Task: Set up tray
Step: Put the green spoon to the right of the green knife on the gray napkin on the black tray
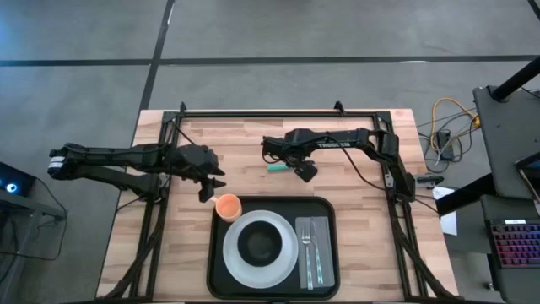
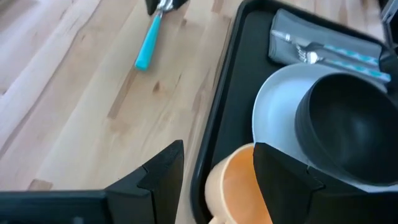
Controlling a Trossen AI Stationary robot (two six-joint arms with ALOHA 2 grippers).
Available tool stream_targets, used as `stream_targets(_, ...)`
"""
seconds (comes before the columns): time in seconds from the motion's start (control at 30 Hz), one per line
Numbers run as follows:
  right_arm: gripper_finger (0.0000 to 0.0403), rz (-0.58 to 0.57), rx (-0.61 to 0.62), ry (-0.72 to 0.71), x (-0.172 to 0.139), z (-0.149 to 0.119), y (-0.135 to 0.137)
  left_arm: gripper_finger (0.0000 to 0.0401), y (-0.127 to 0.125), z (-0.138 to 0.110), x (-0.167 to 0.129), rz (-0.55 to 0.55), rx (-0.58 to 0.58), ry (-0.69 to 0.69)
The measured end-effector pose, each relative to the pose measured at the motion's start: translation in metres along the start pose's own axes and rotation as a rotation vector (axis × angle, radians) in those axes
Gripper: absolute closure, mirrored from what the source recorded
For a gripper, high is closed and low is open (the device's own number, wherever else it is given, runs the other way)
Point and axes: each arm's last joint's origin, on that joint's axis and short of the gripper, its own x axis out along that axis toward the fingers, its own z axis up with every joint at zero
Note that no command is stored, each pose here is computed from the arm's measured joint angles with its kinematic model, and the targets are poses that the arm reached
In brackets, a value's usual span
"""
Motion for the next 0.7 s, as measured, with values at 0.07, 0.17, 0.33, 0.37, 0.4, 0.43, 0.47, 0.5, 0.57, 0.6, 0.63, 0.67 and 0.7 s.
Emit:
stream_targets(0.07,0.0211,-0.005,0.065,-0.004,0.003,0.0,-0.002,0.0228,0.0,-0.001,0.0,0.004,0.0,0.015)
stream_targets(0.17,0.0211,-0.024,0.136,-0.012,0.01,0.003,-0.005,0.0228,0.001,-0.002,0.0,0.006,0.018,0.019)
stream_targets(0.33,0.0211,-0.014,0.179,0.044,0.019,0.008,0.0,0.0228,0.001,-0.002,0.0,0.007,0.08,0.019)
stream_targets(0.37,0.0211,-0.01,0.192,0.046,0.019,0.008,0.001,0.0228,0.001,-0.002,0.0,0.014,0.09,0.017)
stream_targets(0.4,0.0211,-0.01,0.2,0.047,0.021,0.01,0.001,0.0228,0.002,-0.002,0.0,0.024,0.098,0.015)
stream_targets(0.43,0.0211,-0.013,0.203,0.044,0.022,0.012,0.001,0.0228,0.003,-0.001,0.0,0.031,0.107,0.014)
stream_targets(0.47,0.0211,-0.019,0.203,0.041,0.023,0.013,0.001,0.0228,0.004,-0.001,0.0,0.037,0.114,0.015)
stream_targets(0.5,0.0211,-0.023,0.206,0.039,0.025,0.015,0.001,0.0228,0.005,-0.002,-0.001,0.044,0.121,0.02)
stream_targets(0.57,0.0211,-0.027,0.214,0.036,0.028,0.017,0.0,0.0228,0.006,-0.002,-0.001,0.052,0.127,0.024)
stream_targets(0.6,0.0211,-0.025,0.215,0.038,0.029,0.017,0.0,0.0228,0.007,-0.002,-0.001,0.056,0.128,0.029)
stream_targets(0.63,0.0211,-0.018,0.217,0.042,0.031,0.017,0.0,0.0228,0.008,-0.003,-0.002,0.06,0.131,0.036)
stream_targets(0.67,0.0211,-0.009,0.223,0.05,0.035,0.016,0.0,0.0228,0.009,-0.003,-0.002,0.063,0.136,0.038)
stream_targets(0.7,0.0211,0.005,0.226,0.065,0.039,0.014,0.001,0.0228,0.01,-0.003,-0.002,0.066,0.142,0.037)
